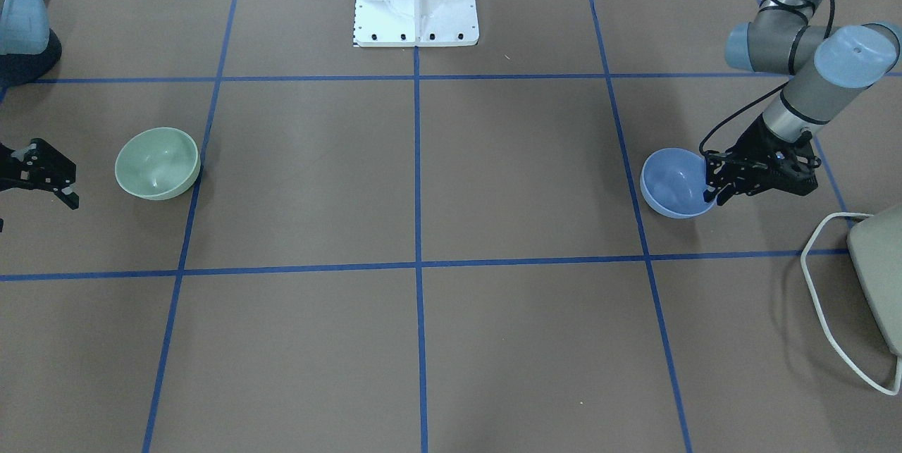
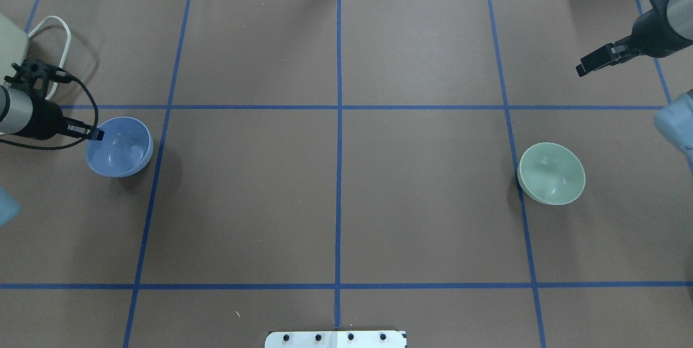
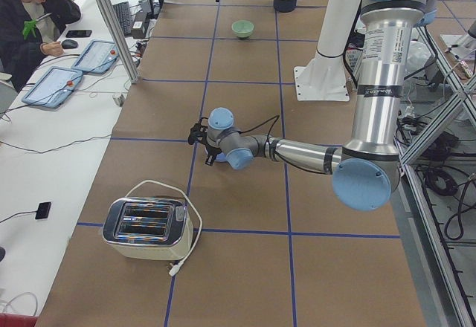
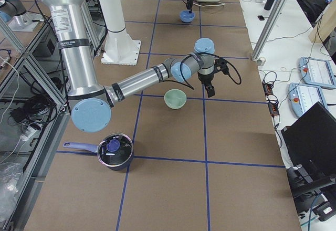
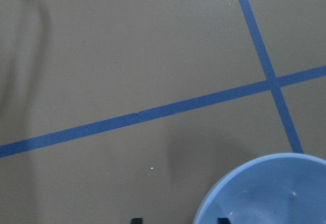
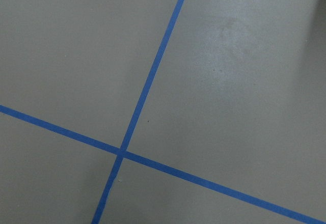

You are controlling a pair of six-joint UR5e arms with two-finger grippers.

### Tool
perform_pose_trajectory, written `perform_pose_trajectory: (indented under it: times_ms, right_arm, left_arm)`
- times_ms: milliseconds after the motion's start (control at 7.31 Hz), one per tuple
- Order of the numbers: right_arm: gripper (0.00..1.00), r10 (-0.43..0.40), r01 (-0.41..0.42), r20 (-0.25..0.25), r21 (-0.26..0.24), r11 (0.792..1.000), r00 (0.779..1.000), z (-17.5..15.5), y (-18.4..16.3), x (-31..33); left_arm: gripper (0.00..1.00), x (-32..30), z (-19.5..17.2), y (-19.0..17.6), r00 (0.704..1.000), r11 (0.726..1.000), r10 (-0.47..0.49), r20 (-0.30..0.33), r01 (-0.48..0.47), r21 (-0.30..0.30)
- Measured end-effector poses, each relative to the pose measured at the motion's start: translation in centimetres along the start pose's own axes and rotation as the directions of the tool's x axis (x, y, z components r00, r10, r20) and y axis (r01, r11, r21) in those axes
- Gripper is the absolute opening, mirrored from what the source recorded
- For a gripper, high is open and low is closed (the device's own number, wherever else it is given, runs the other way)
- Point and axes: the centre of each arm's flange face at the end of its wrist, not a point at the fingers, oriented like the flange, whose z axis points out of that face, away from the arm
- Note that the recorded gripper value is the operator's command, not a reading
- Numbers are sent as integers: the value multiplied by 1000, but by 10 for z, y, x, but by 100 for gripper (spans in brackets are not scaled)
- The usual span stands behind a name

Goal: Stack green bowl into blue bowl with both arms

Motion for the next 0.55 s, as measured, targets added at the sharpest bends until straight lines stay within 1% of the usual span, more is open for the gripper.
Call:
perform_pose_trajectory:
  times_ms: [274, 410, 547]
  right_arm:
    - [100, -1, 1, 1, 1, 1000, 1000, 0, -1, -1]
    - [100, -1, 1, 1, 1, 1000, 1000, 0, -1, -1]
    - [100, -1, 1, 1, 2, 1000, 1000, 0, -1, -1]
  left_arm:
    - [0, 17, -14, -5, 999, 1000, 16, -31, -16, 22]
    - [0, 38, -29, -13, 998, 999, 18, -54, -17, 27]
    - [0, 70, -46, -31, 997, 1000, -10, -73, 12, 22]
